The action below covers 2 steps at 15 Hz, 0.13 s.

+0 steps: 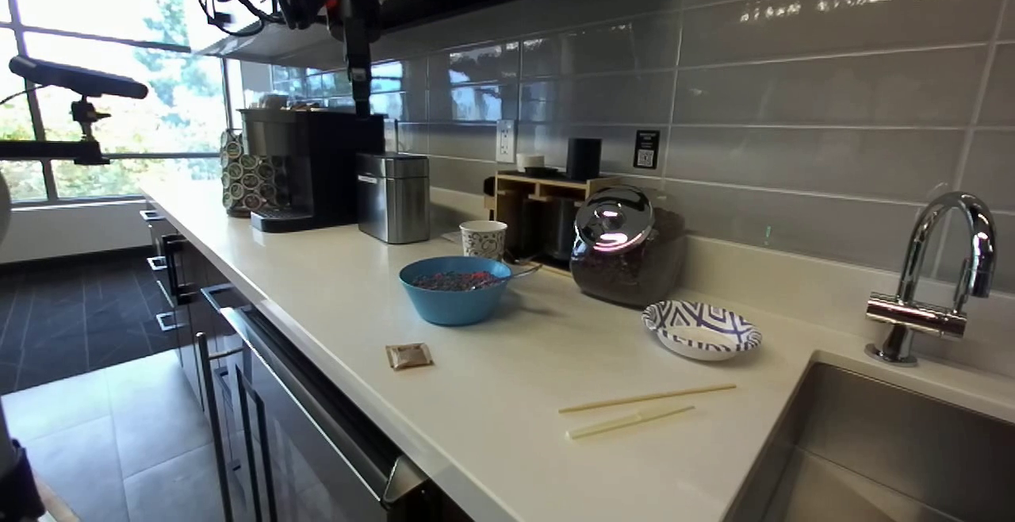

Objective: Put the black object on the wooden rack

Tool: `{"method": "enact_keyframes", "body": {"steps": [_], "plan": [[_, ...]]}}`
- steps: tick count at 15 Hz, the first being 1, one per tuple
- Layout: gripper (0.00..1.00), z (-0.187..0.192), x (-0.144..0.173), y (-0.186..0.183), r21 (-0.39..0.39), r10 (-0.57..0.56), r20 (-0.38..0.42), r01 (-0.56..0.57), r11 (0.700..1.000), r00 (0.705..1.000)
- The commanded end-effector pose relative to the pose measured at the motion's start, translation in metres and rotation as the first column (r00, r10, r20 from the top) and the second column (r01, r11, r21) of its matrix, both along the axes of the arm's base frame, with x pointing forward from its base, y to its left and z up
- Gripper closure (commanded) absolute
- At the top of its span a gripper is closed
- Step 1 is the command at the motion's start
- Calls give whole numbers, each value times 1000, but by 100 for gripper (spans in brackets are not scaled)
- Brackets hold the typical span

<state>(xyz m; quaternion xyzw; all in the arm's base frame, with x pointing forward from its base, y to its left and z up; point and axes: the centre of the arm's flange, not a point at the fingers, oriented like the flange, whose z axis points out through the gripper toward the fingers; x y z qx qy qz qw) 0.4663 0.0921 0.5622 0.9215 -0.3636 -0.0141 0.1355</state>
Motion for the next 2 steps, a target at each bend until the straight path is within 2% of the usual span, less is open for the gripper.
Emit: {"method": "enact_keyframes", "body": {"steps": [1,2], "plan": [[0,-3,0,-1,-1,0,-6,0,1000,1000],[0,-5,1,-2,-1,-1,-11,1,1000,1000]]}}
